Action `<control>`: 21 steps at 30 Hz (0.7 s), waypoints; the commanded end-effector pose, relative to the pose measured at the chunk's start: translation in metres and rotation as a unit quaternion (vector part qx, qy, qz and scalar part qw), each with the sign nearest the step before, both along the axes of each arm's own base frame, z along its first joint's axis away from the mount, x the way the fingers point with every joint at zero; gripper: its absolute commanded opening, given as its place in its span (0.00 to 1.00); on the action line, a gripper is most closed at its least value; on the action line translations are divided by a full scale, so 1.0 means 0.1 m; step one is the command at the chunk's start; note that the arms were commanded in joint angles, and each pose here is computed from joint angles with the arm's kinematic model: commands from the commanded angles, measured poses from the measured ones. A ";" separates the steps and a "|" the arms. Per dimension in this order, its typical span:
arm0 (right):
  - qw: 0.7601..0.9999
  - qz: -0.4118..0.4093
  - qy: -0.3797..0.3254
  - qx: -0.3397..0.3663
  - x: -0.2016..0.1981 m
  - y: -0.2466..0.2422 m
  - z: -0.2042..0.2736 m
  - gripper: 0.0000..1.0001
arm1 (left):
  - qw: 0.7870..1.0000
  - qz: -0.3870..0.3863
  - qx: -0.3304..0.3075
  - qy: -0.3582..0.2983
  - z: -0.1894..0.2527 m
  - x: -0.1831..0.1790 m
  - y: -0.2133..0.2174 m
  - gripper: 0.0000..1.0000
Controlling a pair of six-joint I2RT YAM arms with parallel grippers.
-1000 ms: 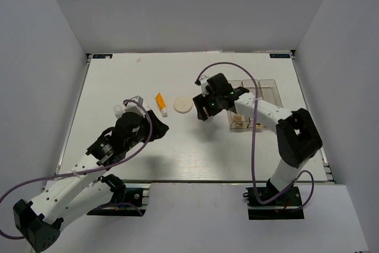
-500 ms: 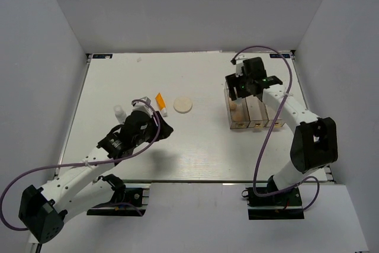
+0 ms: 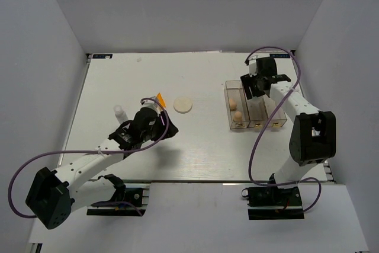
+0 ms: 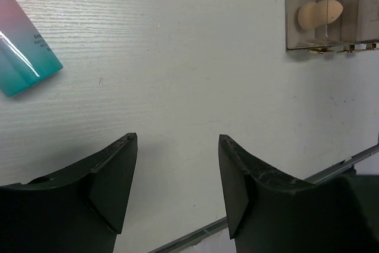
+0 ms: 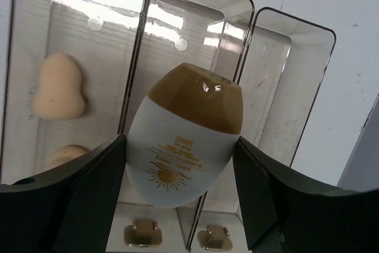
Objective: Organize the makeup
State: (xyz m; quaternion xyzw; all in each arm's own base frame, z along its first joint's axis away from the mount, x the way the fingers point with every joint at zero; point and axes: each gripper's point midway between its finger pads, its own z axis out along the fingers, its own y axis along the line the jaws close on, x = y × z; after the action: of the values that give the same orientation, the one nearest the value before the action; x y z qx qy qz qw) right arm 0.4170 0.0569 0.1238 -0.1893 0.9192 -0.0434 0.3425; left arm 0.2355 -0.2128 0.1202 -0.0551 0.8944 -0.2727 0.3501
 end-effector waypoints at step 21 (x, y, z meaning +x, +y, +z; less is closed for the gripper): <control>1.000 0.004 0.007 -0.029 0.31 -0.22 -0.14 0.82 | 1.000 0.012 0.024 -0.009 0.20 0.37 -0.17 0.73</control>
State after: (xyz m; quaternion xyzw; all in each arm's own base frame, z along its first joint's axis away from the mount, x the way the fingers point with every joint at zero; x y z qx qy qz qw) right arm 0.4338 0.0350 0.0882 -0.2054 0.9291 -0.0679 0.3000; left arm 0.2591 -0.2281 0.1216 -0.0531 0.9037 -0.2533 0.3412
